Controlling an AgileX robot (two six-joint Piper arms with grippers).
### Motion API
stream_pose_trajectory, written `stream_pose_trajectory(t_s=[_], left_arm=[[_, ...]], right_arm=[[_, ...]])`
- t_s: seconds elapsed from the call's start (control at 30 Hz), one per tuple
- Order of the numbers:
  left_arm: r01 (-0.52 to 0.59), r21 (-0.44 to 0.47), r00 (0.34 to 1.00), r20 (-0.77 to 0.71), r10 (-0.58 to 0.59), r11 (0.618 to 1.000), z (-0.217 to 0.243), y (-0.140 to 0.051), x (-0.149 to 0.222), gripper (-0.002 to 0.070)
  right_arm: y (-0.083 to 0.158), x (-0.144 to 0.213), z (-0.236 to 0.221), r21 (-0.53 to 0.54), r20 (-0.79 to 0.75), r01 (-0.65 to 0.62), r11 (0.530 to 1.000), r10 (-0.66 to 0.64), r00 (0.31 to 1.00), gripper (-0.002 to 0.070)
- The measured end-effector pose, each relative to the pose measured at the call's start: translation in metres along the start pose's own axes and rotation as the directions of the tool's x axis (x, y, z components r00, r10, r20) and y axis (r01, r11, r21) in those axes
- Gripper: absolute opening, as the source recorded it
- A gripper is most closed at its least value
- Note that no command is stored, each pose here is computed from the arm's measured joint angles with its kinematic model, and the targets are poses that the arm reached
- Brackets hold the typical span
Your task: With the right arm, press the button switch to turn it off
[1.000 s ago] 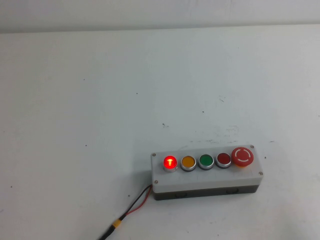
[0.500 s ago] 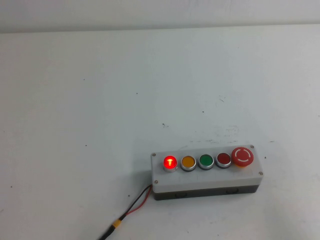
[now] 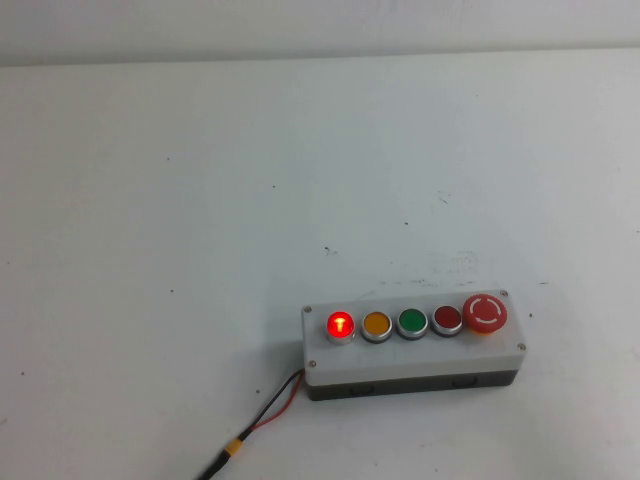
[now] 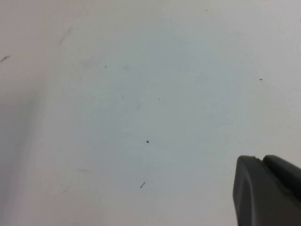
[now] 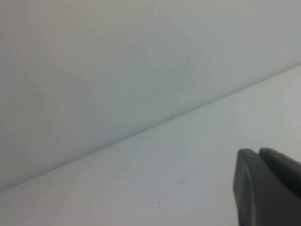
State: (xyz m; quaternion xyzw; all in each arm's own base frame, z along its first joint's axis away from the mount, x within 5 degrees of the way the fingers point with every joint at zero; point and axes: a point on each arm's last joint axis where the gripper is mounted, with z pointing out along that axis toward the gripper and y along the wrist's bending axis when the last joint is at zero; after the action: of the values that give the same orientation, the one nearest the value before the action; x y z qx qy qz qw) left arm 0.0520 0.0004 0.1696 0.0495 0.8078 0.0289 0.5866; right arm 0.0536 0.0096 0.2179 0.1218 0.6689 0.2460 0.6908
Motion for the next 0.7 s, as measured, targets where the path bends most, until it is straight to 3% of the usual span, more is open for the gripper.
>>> stream_pose_trajectory(t_s=[0.1, 0.2, 0.27, 0.43, 0.57, 0.7], left_arm=[[0.0, 0.0, 1.0, 0.0, 0.0, 1.0, 0.0, 0.0, 0.0, -0.0002], [0.0, 0.0, 1.0, 0.0, 0.0, 1.0, 0.0, 0.0, 0.0, -0.0002], [0.0, 0.0, 1.0, 0.0, 0.0, 1.0, 0.0, 0.0, 0.0, -0.0002], [0.0, 0.0, 1.0, 0.0, 0.0, 1.0, 0.0, 0.0, 0.0, -0.0002], [0.0, 0.0, 1.0, 0.0, 0.0, 1.0, 0.0, 0.0, 0.0, -0.0002], [0.0, 0.0, 1.0, 0.0, 0.0, 1.0, 0.0, 0.0, 0.0, -0.0002]], right_arm=[[0.024, -0.028, -0.004, -0.047, -0.065, 0.008, 0.999, -0.011, 0.998, -0.0016], [0.045, -0.052, 0.002, -0.041, -0.255, 0.07, 0.997, -0.078, 0.964, -0.0016], [0.054, -0.062, 0.009, -0.02, -0.421, 0.125, 0.992, -0.122, 0.899, -0.0016], [0.059, -0.072, 0.037, 0.029, -0.783, 0.256, 0.966, -0.137, 0.607, -0.0016], [0.057, -0.065, 0.067, 0.014, -0.877, 0.266, 0.964, -0.115, 0.466, -0.0015], [0.064, -0.055, 0.097, -0.03, -0.918, 0.19, 0.981, -0.102, 0.383, -0.0015]])
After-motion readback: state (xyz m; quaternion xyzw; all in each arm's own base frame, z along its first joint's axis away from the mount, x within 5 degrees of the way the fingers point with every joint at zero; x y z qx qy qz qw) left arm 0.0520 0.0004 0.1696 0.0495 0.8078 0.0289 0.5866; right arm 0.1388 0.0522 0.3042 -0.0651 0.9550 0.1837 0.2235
